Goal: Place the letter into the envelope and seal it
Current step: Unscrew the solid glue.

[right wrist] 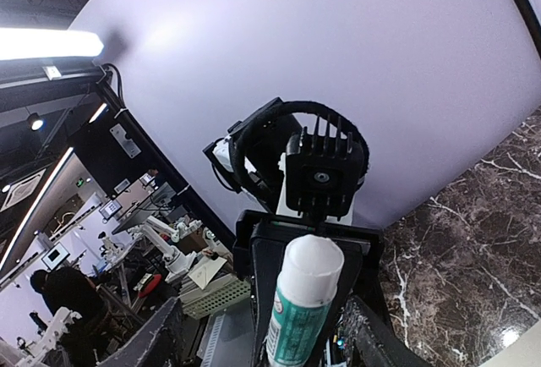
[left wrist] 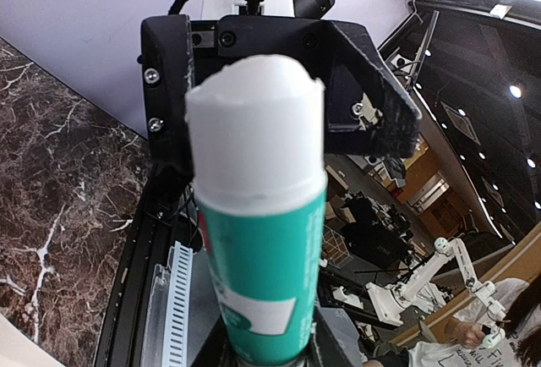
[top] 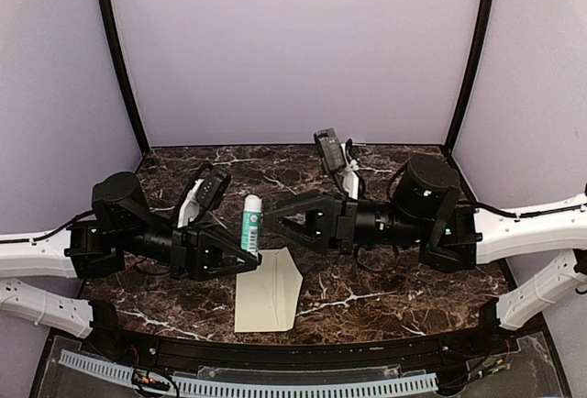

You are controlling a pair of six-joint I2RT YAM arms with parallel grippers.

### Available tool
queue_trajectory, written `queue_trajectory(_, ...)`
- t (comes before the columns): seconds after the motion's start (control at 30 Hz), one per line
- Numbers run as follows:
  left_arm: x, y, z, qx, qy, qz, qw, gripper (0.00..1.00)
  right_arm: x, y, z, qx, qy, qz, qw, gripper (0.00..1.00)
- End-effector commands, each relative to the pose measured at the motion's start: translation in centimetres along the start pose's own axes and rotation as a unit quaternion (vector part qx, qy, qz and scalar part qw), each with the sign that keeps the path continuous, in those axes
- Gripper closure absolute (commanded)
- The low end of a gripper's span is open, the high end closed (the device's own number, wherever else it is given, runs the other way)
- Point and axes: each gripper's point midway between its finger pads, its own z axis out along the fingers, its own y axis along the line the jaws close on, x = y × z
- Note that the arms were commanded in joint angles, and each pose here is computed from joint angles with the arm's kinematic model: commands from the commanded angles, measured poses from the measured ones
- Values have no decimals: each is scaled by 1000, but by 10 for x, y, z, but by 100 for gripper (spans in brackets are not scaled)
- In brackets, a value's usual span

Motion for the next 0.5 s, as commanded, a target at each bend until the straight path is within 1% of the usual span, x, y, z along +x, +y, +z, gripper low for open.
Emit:
queue_trajectory(0.0, -14, -27, -1, 54, -10, 22, 998, 100, -12, 22, 16, -49, -1, -20, 999, 41)
queue_trajectory(0.07, -15, -27, -1, 55, -10, 23, 998, 100, -10, 23, 21, -55, 5, -19, 998, 45)
queue_trajectory(0.13, -15, -27, -1, 55, -10, 24, 998, 100, -10, 25, 24, -63, 7, -20, 998, 50)
queue_trajectory(0.2, -14, -27, 0, 54, -9, 23, 998, 100, -11, 27, 25, -68, 6, -20, 997, 57)
queue_trajectory(0.23, -13, -26, 0, 54, -8, 23, 998, 100, -11, 26, 26, -68, 7, -19, 997, 63)
queue_trajectory(0.33, -12, -23, 2, 52, -5, 19, 998, 100, -9, 23, 29, -64, 13, -15, 998, 75)
queue_trajectory(0.47, -14, -18, 2, 34, -11, 18, 999, 100, -8, 24, 29, -68, 14, -10, 998, 87)
